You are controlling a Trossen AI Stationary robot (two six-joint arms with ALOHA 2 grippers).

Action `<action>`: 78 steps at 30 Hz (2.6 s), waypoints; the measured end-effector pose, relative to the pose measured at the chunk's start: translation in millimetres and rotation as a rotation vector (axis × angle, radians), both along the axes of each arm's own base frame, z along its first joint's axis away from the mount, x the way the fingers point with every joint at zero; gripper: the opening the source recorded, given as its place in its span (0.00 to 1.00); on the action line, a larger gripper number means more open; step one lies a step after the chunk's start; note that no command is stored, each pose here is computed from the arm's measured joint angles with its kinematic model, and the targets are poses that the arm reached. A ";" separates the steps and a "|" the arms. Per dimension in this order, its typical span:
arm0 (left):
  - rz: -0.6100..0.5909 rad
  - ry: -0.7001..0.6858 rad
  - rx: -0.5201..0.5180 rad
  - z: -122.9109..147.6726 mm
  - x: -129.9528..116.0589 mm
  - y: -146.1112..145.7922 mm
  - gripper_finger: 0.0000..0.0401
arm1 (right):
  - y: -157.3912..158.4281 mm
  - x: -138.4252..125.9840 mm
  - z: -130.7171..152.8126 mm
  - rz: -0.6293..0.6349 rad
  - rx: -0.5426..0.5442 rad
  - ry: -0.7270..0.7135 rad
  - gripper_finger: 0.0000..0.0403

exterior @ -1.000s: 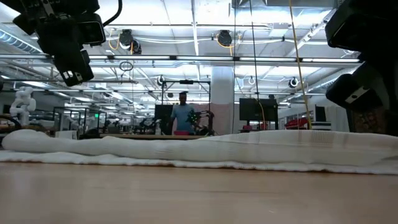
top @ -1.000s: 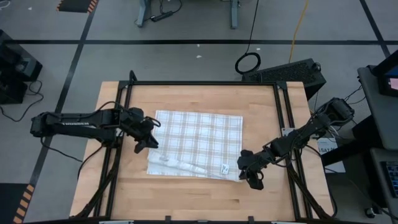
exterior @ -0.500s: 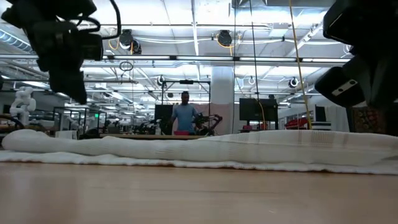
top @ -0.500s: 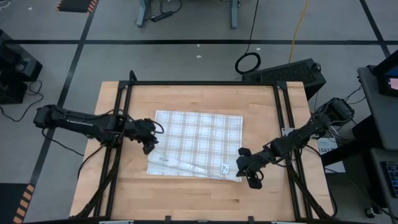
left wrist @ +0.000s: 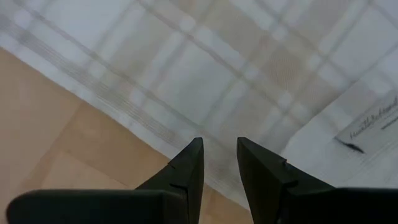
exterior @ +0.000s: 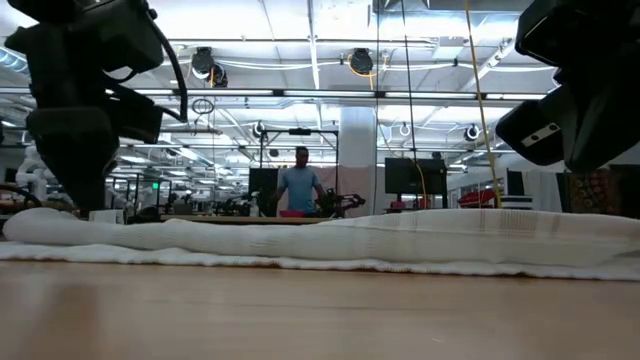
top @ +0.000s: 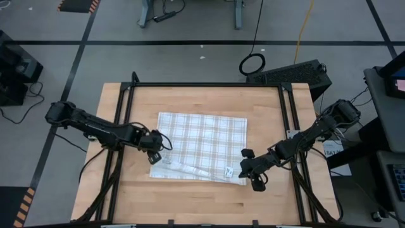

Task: Roll towel
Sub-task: Roll the white kitchen towel

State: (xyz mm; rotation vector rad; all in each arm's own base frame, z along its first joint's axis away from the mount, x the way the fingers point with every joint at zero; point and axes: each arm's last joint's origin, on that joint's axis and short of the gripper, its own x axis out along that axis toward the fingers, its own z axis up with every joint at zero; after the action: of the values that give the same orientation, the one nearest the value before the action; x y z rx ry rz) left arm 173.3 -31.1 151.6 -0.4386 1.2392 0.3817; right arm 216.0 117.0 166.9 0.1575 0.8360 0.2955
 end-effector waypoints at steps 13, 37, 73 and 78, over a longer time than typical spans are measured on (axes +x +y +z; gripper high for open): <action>-0.089 -0.002 -0.204 -1.5 1.4 -26.3 0.25 | -0.1 0.2 0.2 0.001 -0.008 -0.006 0.00; -0.208 -0.096 -0.111 20.1 2.0 -79.3 0.25 | -0.8 0.8 0.4 -0.036 -0.014 -0.013 0.00; -0.265 -0.019 0.196 -18.2 -33.9 -149.9 0.26 | 8.2 38.8 -21.7 -0.276 -0.161 -0.325 0.00; -0.279 -0.027 0.218 -29.7 -28.8 -156.5 0.26 | 9.0 40.3 -33.0 -0.289 -0.162 -0.288 0.00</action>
State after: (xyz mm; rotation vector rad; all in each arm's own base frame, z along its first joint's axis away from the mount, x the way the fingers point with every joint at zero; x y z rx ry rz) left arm 144.5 -187.5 121.9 -0.0816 1.1983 0.2679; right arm 256.3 126.0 134.0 0.0802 0.5390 -0.0226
